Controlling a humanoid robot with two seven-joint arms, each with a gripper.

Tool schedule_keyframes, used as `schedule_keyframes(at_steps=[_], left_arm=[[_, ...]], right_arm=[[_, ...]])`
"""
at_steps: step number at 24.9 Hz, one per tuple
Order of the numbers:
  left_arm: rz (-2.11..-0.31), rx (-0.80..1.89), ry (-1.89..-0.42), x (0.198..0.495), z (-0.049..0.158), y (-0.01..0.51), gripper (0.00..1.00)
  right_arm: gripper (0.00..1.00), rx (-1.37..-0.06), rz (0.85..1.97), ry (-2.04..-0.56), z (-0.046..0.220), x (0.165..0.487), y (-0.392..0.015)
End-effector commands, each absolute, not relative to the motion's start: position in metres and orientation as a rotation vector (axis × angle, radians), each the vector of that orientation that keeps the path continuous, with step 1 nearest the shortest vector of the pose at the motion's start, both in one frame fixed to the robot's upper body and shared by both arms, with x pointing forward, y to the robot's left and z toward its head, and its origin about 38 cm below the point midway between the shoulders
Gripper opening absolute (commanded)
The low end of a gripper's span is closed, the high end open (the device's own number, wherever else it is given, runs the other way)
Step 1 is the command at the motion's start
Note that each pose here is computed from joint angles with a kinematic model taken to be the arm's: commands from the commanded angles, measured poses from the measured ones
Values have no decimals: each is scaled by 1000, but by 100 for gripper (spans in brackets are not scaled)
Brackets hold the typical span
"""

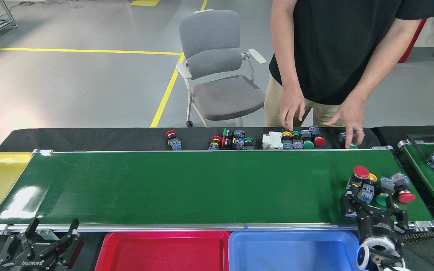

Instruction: Pick switch part from conveyor to tray

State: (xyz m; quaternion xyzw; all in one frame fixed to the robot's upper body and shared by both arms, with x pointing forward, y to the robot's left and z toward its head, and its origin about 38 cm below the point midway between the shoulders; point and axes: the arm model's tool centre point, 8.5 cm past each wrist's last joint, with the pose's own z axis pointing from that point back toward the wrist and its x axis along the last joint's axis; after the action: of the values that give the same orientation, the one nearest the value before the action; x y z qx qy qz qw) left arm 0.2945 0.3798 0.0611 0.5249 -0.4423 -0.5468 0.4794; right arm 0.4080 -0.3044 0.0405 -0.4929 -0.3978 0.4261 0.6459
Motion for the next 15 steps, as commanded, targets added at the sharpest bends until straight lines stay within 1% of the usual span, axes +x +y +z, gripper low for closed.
schedule_keyframes(at_steps=[1,4,8,10,11,12,13,15], left_arm=[[-1340,1307,-1094,298,69,382,100],[-1341,1311,-1100,300,71,380,100],[-1346,1310,-1112,304,72,377,100],[-1345,1312,-1116,306,73,377,100],[-1343,1314,-1116,306,73,377,100],[-1344,1315,-1118,307,74,377,100],[-1344,1315,-1118,307,74,377,100],[-1343,1314,-1118,308,74,377,100]], right_arm=[[98,-1137,969,-911,46,416,-296],[98,-1113,970,-909,41,421,-285],[98,-1112,963,-910,44,434,-283],[94,-1116,955,-921,51,440,-282],[88,-1115,956,-925,51,441,-281],[72,-1110,960,-932,51,441,-280],[58,-1109,962,-936,52,441,-280],[45,-1100,971,-935,51,442,-280]])
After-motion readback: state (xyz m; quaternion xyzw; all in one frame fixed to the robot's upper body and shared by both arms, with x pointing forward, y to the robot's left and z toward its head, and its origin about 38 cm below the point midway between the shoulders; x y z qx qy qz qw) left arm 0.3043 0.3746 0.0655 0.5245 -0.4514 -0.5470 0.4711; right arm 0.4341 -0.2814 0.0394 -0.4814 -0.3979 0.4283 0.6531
